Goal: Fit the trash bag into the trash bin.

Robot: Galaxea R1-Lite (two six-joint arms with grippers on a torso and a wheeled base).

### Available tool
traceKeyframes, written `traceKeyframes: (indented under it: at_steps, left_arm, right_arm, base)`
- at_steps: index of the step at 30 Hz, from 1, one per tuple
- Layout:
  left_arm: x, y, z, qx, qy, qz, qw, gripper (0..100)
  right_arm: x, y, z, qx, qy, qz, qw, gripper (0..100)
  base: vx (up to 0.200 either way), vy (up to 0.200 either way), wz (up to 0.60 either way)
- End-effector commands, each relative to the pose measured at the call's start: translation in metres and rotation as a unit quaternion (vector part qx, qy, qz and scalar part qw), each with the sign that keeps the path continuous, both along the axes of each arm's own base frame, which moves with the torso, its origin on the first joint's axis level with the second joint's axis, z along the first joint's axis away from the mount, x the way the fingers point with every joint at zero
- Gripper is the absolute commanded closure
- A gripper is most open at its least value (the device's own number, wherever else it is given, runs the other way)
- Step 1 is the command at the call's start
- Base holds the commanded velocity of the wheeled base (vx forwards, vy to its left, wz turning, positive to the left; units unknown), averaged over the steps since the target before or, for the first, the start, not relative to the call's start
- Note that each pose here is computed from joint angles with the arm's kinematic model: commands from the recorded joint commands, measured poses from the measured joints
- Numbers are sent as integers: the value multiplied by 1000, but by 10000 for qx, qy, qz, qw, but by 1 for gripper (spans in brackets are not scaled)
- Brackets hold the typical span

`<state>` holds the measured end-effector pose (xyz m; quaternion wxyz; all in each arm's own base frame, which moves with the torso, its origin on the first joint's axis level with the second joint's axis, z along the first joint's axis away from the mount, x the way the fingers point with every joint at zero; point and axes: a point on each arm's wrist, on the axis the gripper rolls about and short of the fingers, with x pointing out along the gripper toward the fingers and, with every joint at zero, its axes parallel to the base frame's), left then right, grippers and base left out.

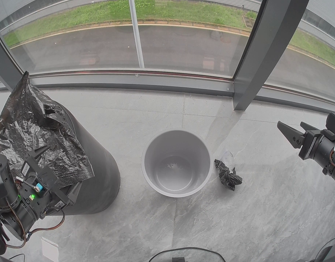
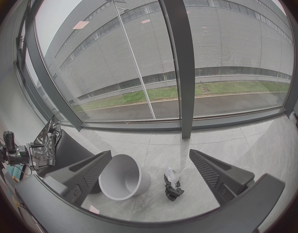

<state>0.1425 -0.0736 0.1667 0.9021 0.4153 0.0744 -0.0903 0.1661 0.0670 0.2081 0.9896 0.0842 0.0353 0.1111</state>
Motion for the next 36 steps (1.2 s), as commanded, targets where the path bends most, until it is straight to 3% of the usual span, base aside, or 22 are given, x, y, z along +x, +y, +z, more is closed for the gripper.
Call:
traceKeyframes:
  at_steps: [1, 9, 18, 27, 28, 36]
  left_arm:
    - [9, 0, -3, 148, 94, 127, 9998, 0]
    - [13, -2, -4, 133, 123, 111, 9998, 0]
    - [24, -9, -1, -118, -275, 125, 9995, 0]
    - [34, -15, -6, -140, -315, 117, 9993, 0]
    - [34, -14, -5, -151, -335, 125, 9992, 100]
    - [34, -14, -2, -195, -474, 260, 9983, 100]
  right_arm:
    - [-1, -1, 1, 10, -12, -14, 10000, 0]
    - [-1, -1, 1, 13, -19, -14, 10000, 0]
    - [-1, -1, 1, 24, -24, -7, 10000, 0]
    - [-1, -1, 1, 27, -31, -7, 10000, 0]
    - [-1, -1, 1, 27, -31, -7, 10000, 0]
    - [-1, -1, 1, 83, -10, -10, 10000, 0]
  base:
    - [0, 0, 0]
    - [0, 0, 0]
    - [0, 0, 0]
    - [0, 0, 0]
    - [0, 0, 0]
    - [0, 0, 0]
